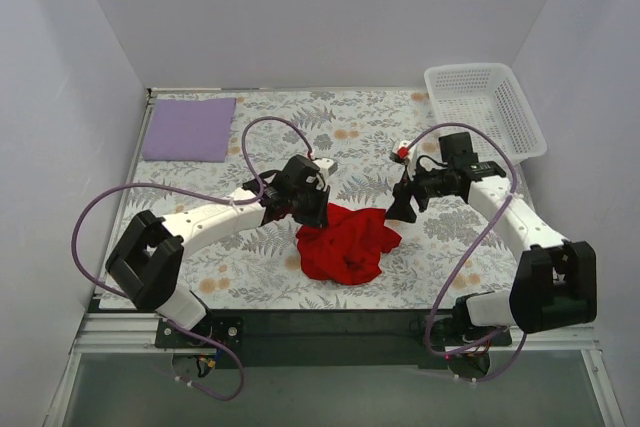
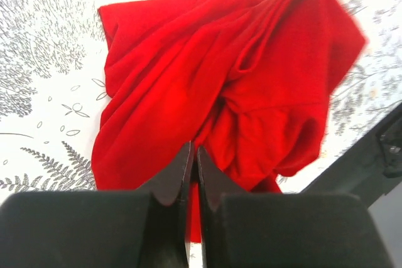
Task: Fold and stack the t-shirts
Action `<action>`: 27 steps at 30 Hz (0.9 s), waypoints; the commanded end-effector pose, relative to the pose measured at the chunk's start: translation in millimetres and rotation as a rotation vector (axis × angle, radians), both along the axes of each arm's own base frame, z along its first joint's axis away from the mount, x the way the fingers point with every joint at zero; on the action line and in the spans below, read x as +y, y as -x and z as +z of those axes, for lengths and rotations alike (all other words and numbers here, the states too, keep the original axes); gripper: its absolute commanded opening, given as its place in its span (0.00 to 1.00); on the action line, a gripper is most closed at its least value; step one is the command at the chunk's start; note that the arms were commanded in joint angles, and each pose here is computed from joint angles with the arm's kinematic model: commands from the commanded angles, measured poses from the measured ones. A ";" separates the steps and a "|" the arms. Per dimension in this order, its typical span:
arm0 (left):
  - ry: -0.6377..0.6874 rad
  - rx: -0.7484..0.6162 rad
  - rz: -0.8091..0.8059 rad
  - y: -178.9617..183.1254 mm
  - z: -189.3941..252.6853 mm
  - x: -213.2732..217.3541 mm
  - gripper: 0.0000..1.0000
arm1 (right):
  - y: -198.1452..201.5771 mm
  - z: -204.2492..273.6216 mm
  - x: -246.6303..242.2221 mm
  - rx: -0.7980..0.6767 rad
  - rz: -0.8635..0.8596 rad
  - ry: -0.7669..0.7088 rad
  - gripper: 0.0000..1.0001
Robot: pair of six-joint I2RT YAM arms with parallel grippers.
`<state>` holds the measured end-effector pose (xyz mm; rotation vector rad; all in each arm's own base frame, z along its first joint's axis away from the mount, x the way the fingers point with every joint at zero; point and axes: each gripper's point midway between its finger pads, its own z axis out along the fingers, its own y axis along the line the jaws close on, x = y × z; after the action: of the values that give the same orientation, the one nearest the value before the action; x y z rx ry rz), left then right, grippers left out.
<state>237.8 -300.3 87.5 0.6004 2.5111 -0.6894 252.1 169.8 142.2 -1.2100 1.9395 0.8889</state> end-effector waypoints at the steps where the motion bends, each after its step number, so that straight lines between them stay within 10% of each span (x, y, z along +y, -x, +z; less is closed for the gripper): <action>1: 0.086 -0.077 -0.013 0.0 40.0 -4.2 0.00 | -10.6 -9.0 9.0 0.043 -0.012 0.085 0.79; 15: 0.152 -0.103 0.001 7.4 56.4 -1.0 0.00 | -28.8 -60.8 24.4 0.202 0.016 0.199 0.70; 17: 0.161 -0.114 0.006 6.7 61.6 -0.8 0.00 | -23.8 -64.2 30.4 0.239 0.047 0.183 0.62; 21: 0.172 -0.183 0.050 0.3 79.6 7.5 0.00 | -25.5 -41.1 32.1 0.208 0.083 0.175 0.02; 27: 0.321 -0.467 0.191 -10.7 197.7 39.0 0.00 | -29.5 98.1 16.2 -0.270 0.065 0.150 0.01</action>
<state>238.3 -279.1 193.0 0.4719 2.2009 -0.7543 278.4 190.1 138.6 -1.3653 2.1002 0.7754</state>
